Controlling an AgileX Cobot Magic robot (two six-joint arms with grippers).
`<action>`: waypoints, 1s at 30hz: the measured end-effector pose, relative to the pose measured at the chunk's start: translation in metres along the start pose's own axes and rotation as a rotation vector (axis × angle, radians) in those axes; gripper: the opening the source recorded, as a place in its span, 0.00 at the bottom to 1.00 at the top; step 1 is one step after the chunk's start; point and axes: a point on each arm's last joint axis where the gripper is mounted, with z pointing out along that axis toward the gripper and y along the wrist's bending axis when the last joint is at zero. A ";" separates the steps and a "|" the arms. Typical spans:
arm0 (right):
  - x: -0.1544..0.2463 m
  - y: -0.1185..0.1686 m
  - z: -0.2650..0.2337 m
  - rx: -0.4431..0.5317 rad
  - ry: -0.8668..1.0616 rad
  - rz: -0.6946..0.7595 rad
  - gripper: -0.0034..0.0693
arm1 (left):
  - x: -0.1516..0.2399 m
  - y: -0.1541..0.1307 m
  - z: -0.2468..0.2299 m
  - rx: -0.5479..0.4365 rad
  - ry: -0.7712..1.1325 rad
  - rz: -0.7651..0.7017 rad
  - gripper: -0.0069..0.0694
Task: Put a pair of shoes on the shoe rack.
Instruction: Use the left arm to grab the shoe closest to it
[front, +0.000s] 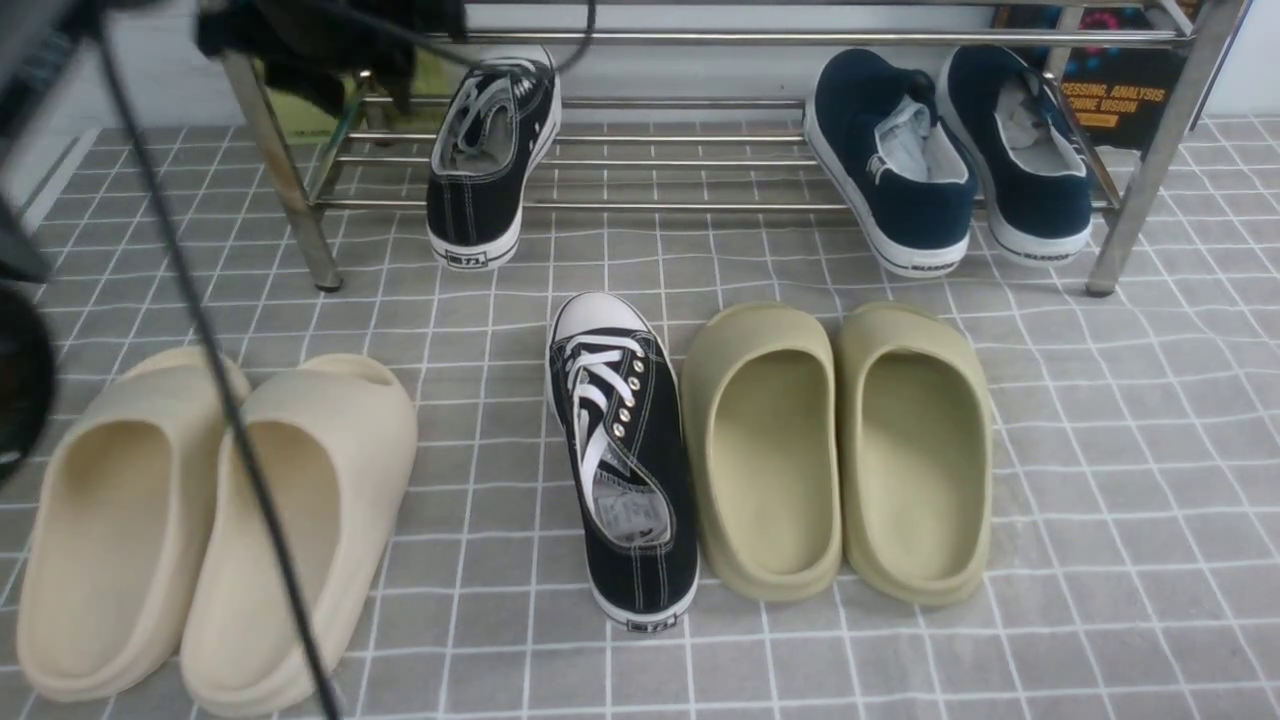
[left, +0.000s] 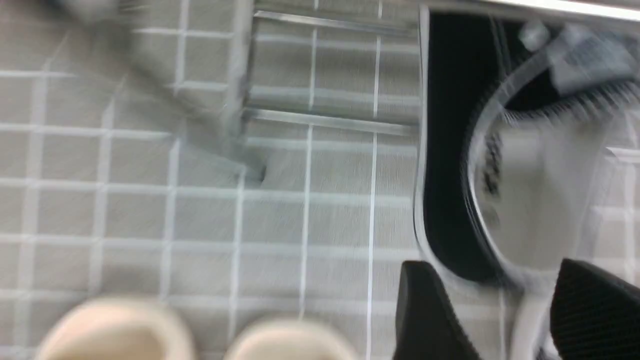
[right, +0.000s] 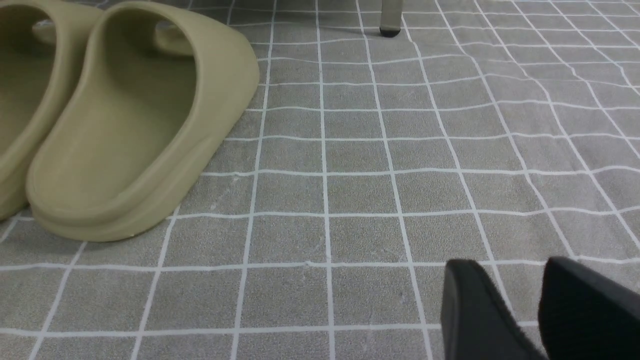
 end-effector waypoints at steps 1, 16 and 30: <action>0.000 0.000 0.000 0.000 0.000 -0.001 0.38 | 0.000 0.000 -0.009 0.010 -0.008 -0.004 0.56; 0.000 0.000 0.000 0.000 0.000 -0.001 0.38 | 0.177 -0.078 0.004 0.332 0.452 0.083 0.56; 0.000 0.000 0.000 0.000 0.000 -0.001 0.38 | 0.205 -0.089 0.064 0.161 0.311 -0.008 0.37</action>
